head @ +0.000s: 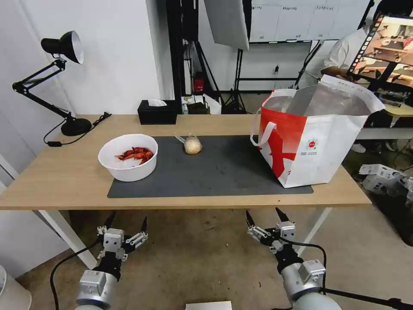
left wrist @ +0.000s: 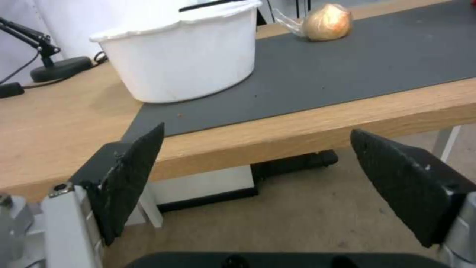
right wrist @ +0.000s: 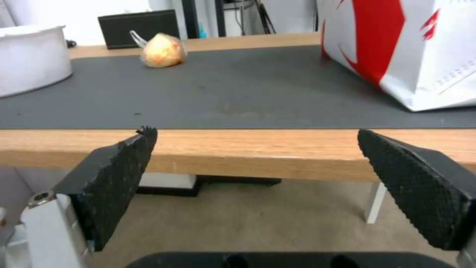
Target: Pick up the trash from the table and place it into the takeout bag.
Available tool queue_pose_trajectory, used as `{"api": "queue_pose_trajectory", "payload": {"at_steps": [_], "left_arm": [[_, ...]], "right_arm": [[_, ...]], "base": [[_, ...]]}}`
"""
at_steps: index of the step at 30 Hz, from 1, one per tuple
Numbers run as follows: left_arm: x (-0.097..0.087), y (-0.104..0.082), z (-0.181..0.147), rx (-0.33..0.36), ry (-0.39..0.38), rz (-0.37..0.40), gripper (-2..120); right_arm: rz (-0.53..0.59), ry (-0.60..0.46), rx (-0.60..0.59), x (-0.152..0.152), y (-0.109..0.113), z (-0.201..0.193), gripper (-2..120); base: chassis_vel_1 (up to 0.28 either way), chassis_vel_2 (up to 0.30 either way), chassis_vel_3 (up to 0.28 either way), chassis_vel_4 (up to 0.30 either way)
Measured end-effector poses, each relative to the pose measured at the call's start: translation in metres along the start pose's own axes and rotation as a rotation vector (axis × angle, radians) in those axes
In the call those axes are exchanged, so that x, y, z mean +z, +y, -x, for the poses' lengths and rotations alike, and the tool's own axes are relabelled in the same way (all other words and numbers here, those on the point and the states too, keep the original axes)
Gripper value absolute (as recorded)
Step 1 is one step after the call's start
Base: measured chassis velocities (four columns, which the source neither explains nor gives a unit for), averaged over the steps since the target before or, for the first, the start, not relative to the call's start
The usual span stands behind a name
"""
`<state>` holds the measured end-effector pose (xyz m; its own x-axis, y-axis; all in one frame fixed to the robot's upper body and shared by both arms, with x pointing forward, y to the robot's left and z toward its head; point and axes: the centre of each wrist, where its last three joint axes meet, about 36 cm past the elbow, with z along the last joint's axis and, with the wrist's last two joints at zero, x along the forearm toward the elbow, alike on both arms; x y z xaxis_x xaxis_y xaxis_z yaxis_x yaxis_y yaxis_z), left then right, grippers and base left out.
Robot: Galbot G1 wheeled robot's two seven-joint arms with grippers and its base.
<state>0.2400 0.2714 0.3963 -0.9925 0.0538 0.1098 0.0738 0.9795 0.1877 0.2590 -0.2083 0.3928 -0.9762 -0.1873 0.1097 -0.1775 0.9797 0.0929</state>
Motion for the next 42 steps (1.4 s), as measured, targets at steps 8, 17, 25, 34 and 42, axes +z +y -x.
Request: {"api": "queue_pose_trajectory", "payload": {"at_steps": [8,17,25,34,42], "left_arm": [[-0.002,0.002,0.005,0.026,-0.004,-0.001,100],[-0.002,-0.002,0.005,0.018,-0.006,-0.014,100],[0.001,0.001,0.005,0.008,-0.001,-0.012,100],[0.008,-0.001,0.005,-0.005,-0.003,-0.026,100],[0.000,0.001,0.007,-0.001,-0.030,-0.023,100]], "right_arm": [[0.043,-0.057,-0.129,-0.043,0.001,0.082,100],[-0.041,-0.117,-0.297,-0.096,-0.003,0.215,100],[-0.073,-0.060,-0.306,-0.115,0.038,0.331,100],[-0.138,0.154,-0.252,-0.120,0.095,0.428,100],[-0.228,0.301,-0.203,-0.119,0.120,0.441,100]], "base": [[0.000,0.000,0.000,0.000],[0.000,0.000,0.000,0.000],[0.000,0.000,0.000,0.000],[0.000,0.000,0.000,0.000],[0.000,0.000,0.000,0.000]]}}
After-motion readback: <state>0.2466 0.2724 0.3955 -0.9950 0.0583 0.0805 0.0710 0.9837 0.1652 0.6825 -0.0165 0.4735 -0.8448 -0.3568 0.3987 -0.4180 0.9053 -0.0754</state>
